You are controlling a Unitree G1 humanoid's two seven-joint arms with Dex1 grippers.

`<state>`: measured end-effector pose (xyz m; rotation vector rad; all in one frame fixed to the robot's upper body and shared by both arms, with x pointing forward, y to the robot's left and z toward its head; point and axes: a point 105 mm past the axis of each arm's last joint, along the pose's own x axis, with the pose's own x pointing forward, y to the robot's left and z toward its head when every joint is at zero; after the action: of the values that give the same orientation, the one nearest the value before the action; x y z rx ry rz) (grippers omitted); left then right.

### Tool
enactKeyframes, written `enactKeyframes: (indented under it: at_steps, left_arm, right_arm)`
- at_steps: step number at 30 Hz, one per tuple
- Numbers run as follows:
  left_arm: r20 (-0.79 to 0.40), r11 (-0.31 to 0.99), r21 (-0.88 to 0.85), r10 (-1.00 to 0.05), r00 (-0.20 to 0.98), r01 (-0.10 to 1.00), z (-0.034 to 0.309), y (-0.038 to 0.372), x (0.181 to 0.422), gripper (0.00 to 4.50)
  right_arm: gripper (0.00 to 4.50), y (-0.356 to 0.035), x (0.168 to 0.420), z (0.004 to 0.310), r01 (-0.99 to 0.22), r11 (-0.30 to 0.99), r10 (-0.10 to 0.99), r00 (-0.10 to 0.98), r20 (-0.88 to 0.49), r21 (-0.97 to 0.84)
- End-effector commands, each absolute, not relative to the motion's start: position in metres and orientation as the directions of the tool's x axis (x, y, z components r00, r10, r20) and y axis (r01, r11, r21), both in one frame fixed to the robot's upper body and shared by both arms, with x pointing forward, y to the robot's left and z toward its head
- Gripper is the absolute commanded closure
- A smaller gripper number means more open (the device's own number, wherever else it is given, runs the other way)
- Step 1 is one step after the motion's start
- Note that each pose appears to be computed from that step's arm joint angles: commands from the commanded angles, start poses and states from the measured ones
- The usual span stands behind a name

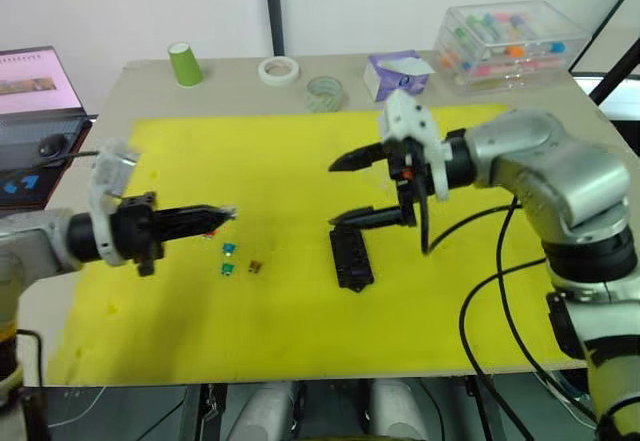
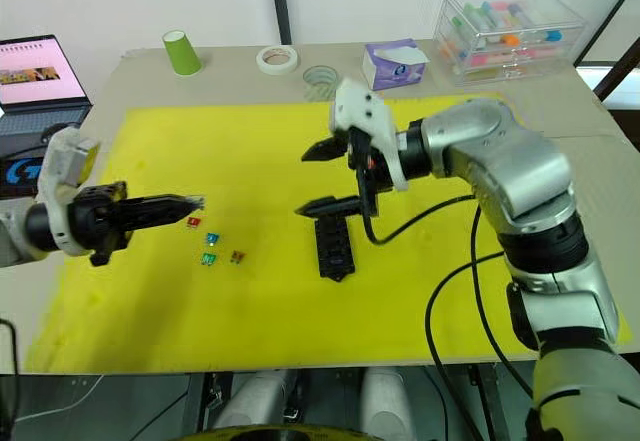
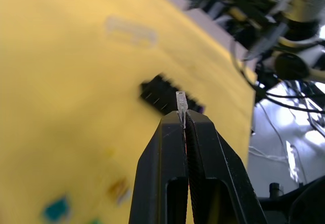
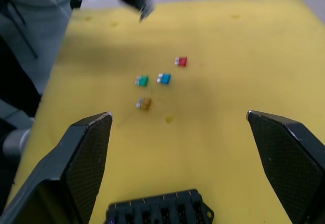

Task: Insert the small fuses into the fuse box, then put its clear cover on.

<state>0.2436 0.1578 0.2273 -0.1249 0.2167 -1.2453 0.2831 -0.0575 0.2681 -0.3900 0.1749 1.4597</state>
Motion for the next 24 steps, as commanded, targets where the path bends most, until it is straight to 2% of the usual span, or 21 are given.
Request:
enactKeyframes:
  at_steps: [1,5,8,10,17,20,22,24]
  left_arm:
    - [-0.04,0.247,-0.07,-0.969,0.245,0.966,0.243,0.131,0.238,4.46]
    - [-0.002,0.202,0.003,-0.979,0.202,0.979,0.25,0.108,0.243,4.46]
    - [0.014,0.191,0.019,-0.982,0.191,0.981,0.253,0.102,0.248,4.5]
    - [0.011,0.178,0.028,-0.984,0.177,0.984,0.25,0.096,0.251,4.5]
    - [-0.031,0.151,0.018,-0.988,0.152,0.988,0.239,0.094,0.251,4.5]
    - [-0.042,0.15,0.015,-0.988,0.151,0.989,0.239,0.097,0.249,4.5]
    - [-0.045,0.153,0.018,-0.987,0.154,0.988,0.239,0.099,0.249,4.5]
    - [-0.046,0.16,0.018,-0.986,0.161,0.987,0.239,0.1,0.249,4.5]
  right_arm:
    - [0.0,-0.053,0.273,0.289,-0.995,0.045,0.957,0.068,-0.281,-0.086]
    - [0.0,-0.051,0.267,0.29,-0.999,0.032,0.961,0.037,-0.275,-0.022]
    - [0.6,-0.048,0.263,0.286,-1.0,0.021,0.958,0.022,-0.286,-0.005]
    - [1.24,-0.043,0.262,0.28,-1.0,0.02,0.954,0.016,-0.3,0.011]
    - [1.24,-0.044,0.258,0.278,-0.999,0.02,0.953,0.005,-0.303,0.047]
    - [1.75,-0.046,0.257,0.277,-0.999,0.022,0.951,0.006,-0.309,0.046]
    - [2.34,-0.048,0.257,0.274,-0.998,0.031,0.943,0.013,-0.333,0.049]
    - [2.34,-0.048,0.258,0.272,-0.998,0.033,0.941,0.014,-0.338,0.052]
